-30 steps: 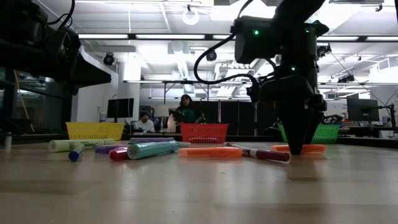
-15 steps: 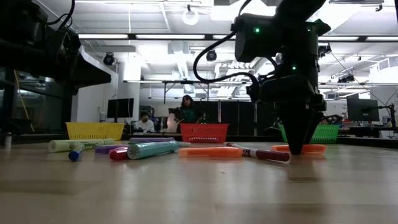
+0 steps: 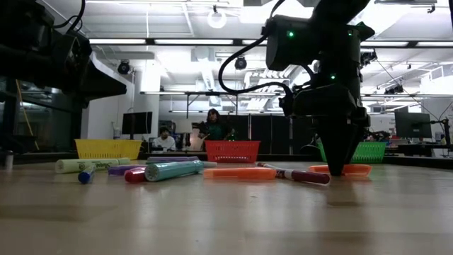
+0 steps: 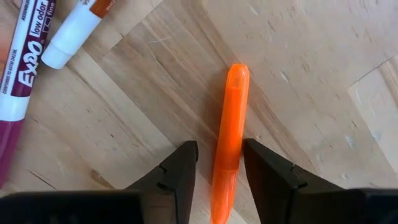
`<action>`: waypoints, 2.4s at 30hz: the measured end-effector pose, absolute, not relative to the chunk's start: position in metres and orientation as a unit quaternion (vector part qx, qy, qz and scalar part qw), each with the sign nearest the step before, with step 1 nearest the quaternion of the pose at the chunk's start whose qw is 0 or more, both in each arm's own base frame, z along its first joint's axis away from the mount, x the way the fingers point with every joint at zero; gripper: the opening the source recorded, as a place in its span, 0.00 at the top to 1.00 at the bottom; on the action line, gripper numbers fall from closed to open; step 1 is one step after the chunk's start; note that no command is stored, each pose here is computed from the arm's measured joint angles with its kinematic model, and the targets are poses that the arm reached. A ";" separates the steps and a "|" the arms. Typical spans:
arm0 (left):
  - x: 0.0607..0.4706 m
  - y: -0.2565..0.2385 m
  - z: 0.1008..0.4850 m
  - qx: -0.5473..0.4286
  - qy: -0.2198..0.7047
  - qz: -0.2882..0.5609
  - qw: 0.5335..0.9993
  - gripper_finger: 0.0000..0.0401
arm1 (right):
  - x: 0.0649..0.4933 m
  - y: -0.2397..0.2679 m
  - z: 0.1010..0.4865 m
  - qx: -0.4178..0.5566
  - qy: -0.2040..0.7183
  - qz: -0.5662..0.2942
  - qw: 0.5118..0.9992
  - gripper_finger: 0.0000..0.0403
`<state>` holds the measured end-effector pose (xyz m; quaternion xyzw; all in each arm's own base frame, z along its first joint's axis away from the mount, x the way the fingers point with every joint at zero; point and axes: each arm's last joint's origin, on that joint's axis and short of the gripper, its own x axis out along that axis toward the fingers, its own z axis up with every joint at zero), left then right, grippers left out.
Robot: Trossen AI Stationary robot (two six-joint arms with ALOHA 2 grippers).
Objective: Pick & Place Markers
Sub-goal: Put the orange pen into the red bin
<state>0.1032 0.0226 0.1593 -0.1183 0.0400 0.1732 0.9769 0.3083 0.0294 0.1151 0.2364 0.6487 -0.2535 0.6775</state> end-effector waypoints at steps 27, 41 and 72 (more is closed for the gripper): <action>0.103 0.023 0.159 -0.118 0.040 0.174 0.977 0.84 | 0.306 0.028 0.128 0.229 0.629 -0.246 0.701 0.92; 0.103 0.023 0.159 -0.118 0.040 0.173 0.977 0.84 | 0.299 0.026 0.171 0.217 0.573 -0.231 0.756 0.92; 0.103 0.023 0.159 -0.118 0.040 0.174 0.977 0.84 | 0.321 -0.025 0.220 0.286 0.369 -0.236 0.852 0.92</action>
